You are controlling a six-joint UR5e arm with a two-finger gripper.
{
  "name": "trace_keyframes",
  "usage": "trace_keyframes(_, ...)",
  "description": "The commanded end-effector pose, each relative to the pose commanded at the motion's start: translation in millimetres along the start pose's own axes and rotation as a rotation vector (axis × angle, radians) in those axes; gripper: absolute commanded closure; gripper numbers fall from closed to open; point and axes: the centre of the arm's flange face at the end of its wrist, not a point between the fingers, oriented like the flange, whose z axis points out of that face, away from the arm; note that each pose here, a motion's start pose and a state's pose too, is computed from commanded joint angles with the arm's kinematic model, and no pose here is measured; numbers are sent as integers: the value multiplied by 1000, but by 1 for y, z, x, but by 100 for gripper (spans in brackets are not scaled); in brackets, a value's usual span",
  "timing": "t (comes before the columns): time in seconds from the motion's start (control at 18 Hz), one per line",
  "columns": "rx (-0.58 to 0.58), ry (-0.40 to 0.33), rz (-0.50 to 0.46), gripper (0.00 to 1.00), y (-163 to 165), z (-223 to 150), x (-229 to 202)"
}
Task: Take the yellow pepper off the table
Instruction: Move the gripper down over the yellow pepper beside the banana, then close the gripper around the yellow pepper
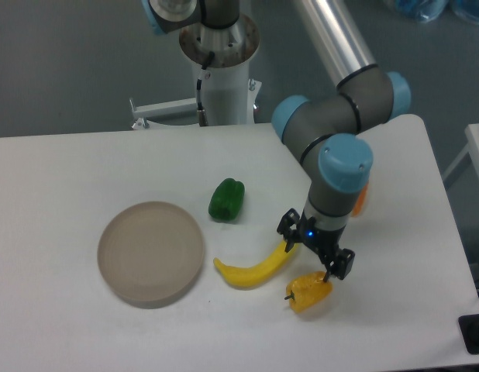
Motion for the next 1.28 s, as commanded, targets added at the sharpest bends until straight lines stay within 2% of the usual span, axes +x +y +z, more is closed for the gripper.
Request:
trace_keyframes(0.11, 11, -43, 21, 0, -7, 13, -3)
trace_keyframes(0.44, 11, -54, 86, 0, -9, 13, -7)
trace_keyframes(1.0, -36, -44, 107, 1, -9, 39, -10)
trace_keyframes(1.06, -38, -41, 129, 7, -9, 40, -10)
trace_keyframes(1.17, -45, -39, 139, 33, -8, 41, -10)
trace_keyframes(1.28, -48, -39, 140, 53, -7, 41, -10)
